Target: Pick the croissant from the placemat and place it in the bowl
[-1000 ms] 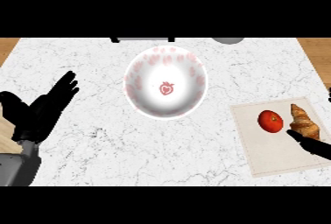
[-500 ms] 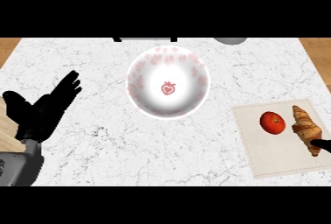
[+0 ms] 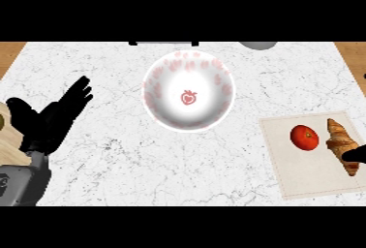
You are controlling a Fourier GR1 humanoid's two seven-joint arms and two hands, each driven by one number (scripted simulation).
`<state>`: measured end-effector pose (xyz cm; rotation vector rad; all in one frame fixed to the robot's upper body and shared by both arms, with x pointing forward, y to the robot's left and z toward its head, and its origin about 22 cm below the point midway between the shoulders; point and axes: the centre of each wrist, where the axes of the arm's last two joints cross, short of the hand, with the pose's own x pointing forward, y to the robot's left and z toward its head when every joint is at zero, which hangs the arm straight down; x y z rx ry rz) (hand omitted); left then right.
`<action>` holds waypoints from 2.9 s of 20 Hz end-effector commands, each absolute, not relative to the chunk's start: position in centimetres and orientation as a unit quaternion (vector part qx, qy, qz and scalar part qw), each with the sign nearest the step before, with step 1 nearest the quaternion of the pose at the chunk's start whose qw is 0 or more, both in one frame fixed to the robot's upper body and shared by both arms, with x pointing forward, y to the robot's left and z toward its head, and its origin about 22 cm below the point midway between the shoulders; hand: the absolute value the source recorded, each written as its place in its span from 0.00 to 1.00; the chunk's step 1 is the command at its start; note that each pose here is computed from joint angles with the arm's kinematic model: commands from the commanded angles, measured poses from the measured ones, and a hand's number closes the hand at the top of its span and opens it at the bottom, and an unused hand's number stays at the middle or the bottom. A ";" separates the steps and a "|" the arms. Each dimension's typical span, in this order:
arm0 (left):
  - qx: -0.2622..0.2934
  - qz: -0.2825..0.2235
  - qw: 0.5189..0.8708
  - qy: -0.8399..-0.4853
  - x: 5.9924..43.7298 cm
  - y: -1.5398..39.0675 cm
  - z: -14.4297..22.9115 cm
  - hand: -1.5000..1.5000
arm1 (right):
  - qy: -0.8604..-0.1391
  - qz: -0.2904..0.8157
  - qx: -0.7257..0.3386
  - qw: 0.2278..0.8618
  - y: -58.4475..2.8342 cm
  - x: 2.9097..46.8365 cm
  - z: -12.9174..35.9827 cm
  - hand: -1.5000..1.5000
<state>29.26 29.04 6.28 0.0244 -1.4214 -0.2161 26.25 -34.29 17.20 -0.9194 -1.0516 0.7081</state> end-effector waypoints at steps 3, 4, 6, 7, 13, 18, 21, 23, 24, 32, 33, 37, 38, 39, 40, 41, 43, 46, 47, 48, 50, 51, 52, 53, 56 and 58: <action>0.010 -0.102 0.752 -0.651 31.0 29.5 7.6 0.50 | -0.397 0.357 -0.420 0.734 -32.0 28.8 19.1 0.00; 0.017 -0.099 0.757 -0.646 31.4 30.9 7.0 0.50 | -0.386 0.366 -0.411 0.740 -32.4 27.9 19.1 0.00; 0.015 -0.098 0.751 -0.653 29.8 30.4 6.4 0.50 | -0.372 0.374 -0.421 0.738 -30.6 27.0 20.3 0.00; 0.018 -0.093 0.757 -0.646 30.2 29.5 6.6 0.50 | -0.361 0.370 -0.423 0.745 -32.5 27.8 19.1 0.00; 0.009 -0.094 0.752 -0.652 27.6 28.7 6.8 0.50 | -0.345 0.379 -0.415 0.752 -32.9 27.9 17.0 0.00; 0.011 -0.096 0.754 -0.650 28.7 29.1 6.3 0.50 | -0.322 0.379 -0.426 0.756 -31.6 28.0 15.6 0.00; 0.015 -0.094 0.749 -0.655 28.8 28.4 6.5 0.50 | -0.315 0.375 -0.427 0.761 -32.3 29.1 15.4 0.00; 0.018 -0.101 0.751 -0.652 28.7 30.1 7.9 0.50 | -0.307 0.386 -0.420 0.762 -35.1 29.3 14.9 0.00; 0.021 -0.105 0.752 -0.650 28.6 29.6 4.7 0.50 | -0.311 0.376 -0.432 0.758 -32.8 29.1 16.0 0.00; 0.018 -0.090 0.751 -0.654 30.3 28.7 5.9 0.50 | -0.296 0.376 -0.417 0.773 -33.9 32.0 14.0 0.00; 0.022 -0.095 0.757 -0.646 29.4 29.7 6.2 0.50 | -0.294 0.373 -0.425 0.771 -34.9 30.2 13.1 0.00; 0.018 -0.100 0.745 -0.659 30.7 29.3 8.5 0.50 | -0.290 0.378 -0.417 0.774 -33.7 31.6 12.2 0.00; 0.014 -0.094 0.747 -0.658 29.3 28.1 6.1 0.50 | -0.295 0.373 -0.419 0.773 -33.3 32.4 12.7 0.00; 0.014 -0.096 0.752 -0.652 28.0 28.7 6.0 0.50 | -0.287 0.379 -0.415 0.776 -34.6 30.7 10.6 0.00; 0.007 -0.102 0.752 -0.651 28.6 29.3 7.8 0.50 | -0.289 0.375 -0.410 0.780 -37.1 31.2 10.6 0.00; 0.016 -0.100 0.753 -0.650 28.3 29.3 6.7 0.50 | -0.291 0.378 -0.411 0.777 -34.9 31.5 8.7 0.00; 0.015 -0.095 0.756 -0.648 29.0 29.5 6.1 0.50 | -0.279 0.377 -0.411 0.782 -35.4 31.6 9.4 0.00; 0.012 -0.095 0.753 -0.651 30.6 29.7 5.8 0.50 | -0.272 0.376 -0.412 0.785 -36.8 32.3 7.5 0.00; 0.017 -0.101 0.754 -0.649 28.4 30.0 8.0 0.50 | -0.274 0.369 -0.412 0.787 -36.4 33.2 8.1 0.00; 0.014 -0.100 0.754 -0.650 29.8 30.2 7.0 0.50 | -0.273 0.373 -0.412 0.786 -35.7 31.8 6.9 0.00; 0.016 -0.109 0.751 -0.651 29.3 28.8 6.6 0.50 | -0.272 0.367 -0.410 0.789 -39.4 32.0 8.5 0.00; 0.008 -0.097 0.753 -0.650 29.5 28.8 6.5 0.50 | -0.263 0.375 -0.416 0.786 -36.1 33.2 6.4 0.00; 0.005 -0.101 0.750 -0.654 27.8 32.1 6.0 0.50 | -0.263 0.368 -0.414 0.790 -37.1 32.0 5.9 0.00; 0.022 -0.094 0.756 -0.648 30.3 30.8 6.3 0.50 | -0.257 0.380 -0.408 0.790 -38.5 32.1 6.1 0.00; 0.008 -0.100 0.751 -0.652 29.4 29.3 6.1 0.50 | -0.264 0.363 -0.407 0.796 -37.3 33.3 4.8 0.00; 0.011 -0.100 0.750 -0.654 28.6 29.7 6.0 0.50 | -0.261 0.370 -0.399 0.798 -38.5 33.4 5.0 0.00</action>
